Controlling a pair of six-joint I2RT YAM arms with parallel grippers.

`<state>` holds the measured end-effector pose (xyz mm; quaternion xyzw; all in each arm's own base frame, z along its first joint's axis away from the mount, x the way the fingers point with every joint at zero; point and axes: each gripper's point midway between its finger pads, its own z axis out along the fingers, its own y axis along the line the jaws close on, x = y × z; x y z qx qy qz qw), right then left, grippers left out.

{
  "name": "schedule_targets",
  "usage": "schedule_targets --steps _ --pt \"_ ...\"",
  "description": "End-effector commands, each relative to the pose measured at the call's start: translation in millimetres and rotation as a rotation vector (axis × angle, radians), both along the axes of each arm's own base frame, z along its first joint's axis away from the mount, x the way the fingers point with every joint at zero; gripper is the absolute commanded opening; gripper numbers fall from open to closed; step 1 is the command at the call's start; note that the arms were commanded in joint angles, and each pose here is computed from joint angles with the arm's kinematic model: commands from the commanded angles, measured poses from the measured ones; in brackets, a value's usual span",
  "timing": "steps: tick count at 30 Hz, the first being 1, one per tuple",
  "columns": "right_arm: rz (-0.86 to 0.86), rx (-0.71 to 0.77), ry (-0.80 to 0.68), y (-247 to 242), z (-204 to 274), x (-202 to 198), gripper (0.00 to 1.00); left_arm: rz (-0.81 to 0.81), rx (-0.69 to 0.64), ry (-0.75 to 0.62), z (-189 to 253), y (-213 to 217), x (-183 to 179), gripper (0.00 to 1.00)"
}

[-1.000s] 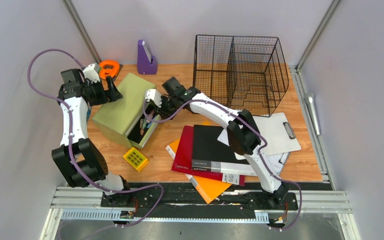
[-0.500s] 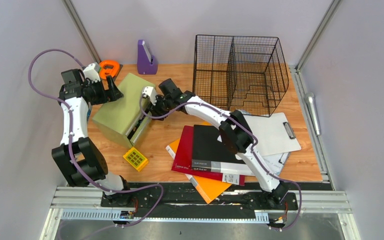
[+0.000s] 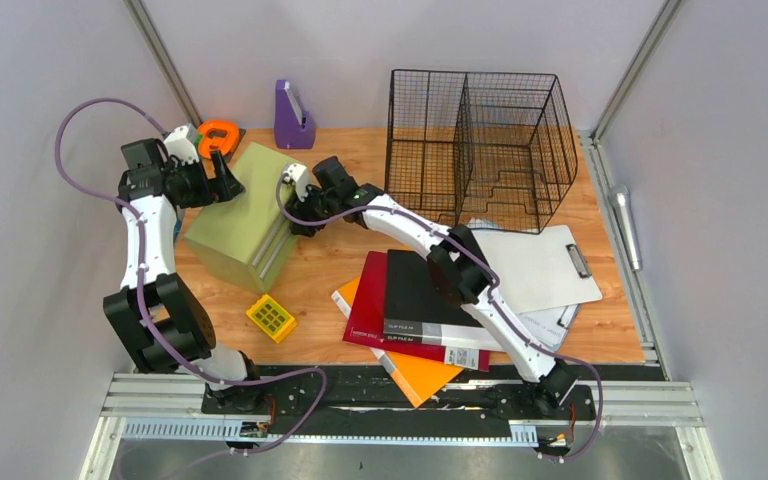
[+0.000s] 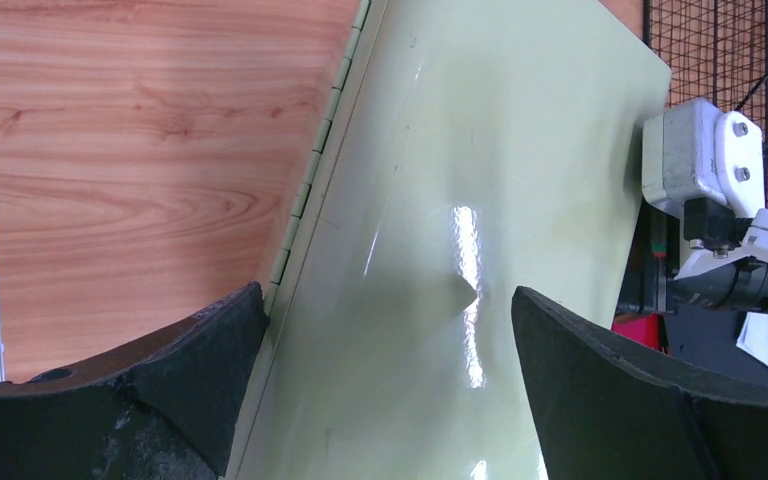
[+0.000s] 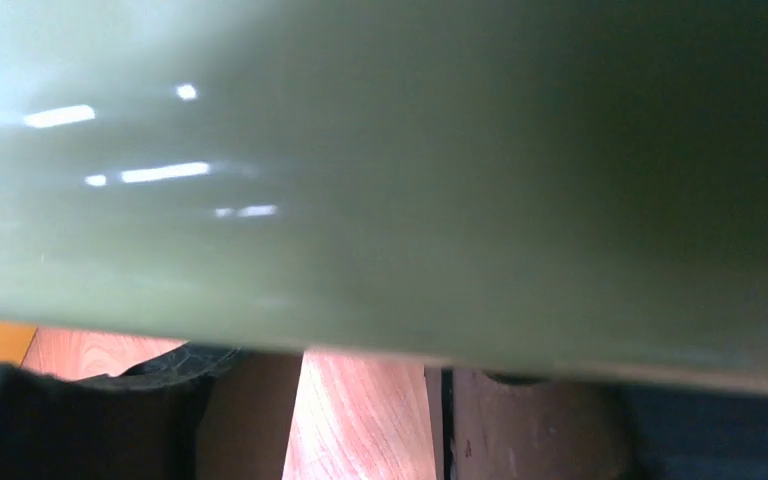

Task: Organize the desk
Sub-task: Close the drawer in the storage box.

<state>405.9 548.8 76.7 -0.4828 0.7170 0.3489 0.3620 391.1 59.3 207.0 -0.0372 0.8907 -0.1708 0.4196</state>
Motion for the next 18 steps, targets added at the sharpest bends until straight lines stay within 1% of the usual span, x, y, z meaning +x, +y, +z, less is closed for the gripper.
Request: schedule_targets --steps 1,4,6,8,9,11,14,16,17,18 --pt "-0.018 0.096 -0.04 8.2 41.1 3.0 0.48 -0.042 -0.102 0.114 -18.8 -24.6 -16.7 1.0" --pt "-0.039 0.071 -0.019 -15.9 49.9 3.4 0.53 -0.018 -0.046 0.094 -10.3 -13.3 -8.7 1.0" --pt "-0.04 0.057 -0.014 -34.4 57.7 0.9 0.6 -0.008 -0.002 0.059 2.0 -5.6 -1.5 1.0" --pt "-0.034 0.045 -0.021 -53.1 68.8 -4.2 0.66 -0.004 0.041 0.015 16.7 0.7 5.0 1.0" --pt "-0.029 0.054 -0.043 -62.2 86.0 -8.1 0.68 0.001 0.063 -0.015 26.9 4.2 9.3 1.0" --pt "-0.012 0.047 -0.067 -78.5 99.8 -17.3 0.72 -0.006 0.086 -0.075 45.9 5.2 14.1 1.0" --pt "0.027 0.028 -0.101 -101.1 118.9 -35.0 0.75 -0.046 0.117 -0.162 72.6 -2.4 14.1 1.0" --pt "0.061 0.001 -0.113 -116.1 131.5 -47.7 0.76 -0.089 0.173 -0.203 84.0 -13.4 10.9 1.0" --pt "0.069 -0.008 -0.116 -122.9 137.9 -51.1 0.76 -0.122 0.221 -0.233 91.9 -24.6 8.1 1.0" --pt "0.076 -0.019 -0.113 -130.1 142.4 -54.6 0.76 -0.142 0.246 -0.244 92.3 -30.9 6.7 1.0"
